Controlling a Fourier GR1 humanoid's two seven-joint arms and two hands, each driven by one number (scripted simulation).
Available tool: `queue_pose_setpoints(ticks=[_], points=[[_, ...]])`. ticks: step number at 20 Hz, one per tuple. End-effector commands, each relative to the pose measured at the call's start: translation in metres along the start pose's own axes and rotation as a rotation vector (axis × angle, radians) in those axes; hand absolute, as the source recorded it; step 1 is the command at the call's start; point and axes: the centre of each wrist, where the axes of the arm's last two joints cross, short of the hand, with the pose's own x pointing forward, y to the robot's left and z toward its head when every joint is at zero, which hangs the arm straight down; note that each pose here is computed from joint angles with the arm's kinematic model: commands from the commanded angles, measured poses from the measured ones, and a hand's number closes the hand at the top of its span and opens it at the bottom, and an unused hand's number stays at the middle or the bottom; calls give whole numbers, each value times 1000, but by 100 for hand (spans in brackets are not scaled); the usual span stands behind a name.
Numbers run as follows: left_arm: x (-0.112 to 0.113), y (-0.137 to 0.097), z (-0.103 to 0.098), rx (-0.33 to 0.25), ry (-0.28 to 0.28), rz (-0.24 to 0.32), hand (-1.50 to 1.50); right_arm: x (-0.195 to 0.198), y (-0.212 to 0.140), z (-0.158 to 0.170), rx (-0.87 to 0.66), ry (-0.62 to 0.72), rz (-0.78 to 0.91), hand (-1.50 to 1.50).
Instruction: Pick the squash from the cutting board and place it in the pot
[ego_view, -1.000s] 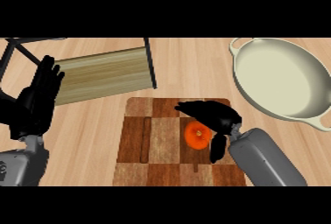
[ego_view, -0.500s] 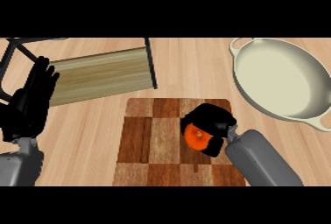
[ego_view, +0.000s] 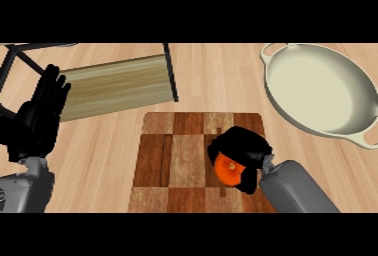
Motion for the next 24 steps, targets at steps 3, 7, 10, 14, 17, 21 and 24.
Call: queue_pose_setpoints(ticks=[3,7,10,14,17,21,24], points=[[-7,-1,17,39,18,0,0,51,42,70,-7,-26,-14,150],[8,21,5,17,16,6,0,84,54,122,-48,-20,-33,150],[-10,16,3,30,2,-6,0,87,36,149,-243,-26,-90,150],[1,13,5,40,-9,-10,0,92,5,174,-546,23,-171,150],[-12,4,8,31,6,-16,0,97,-16,199,-743,35,-193,150],[-6,7,13,7,3,-12,0,87,-21,212,-893,85,-222,150],[-7,8,9,11,1,-6,0,75,-41,223,-953,120,-218,150]])
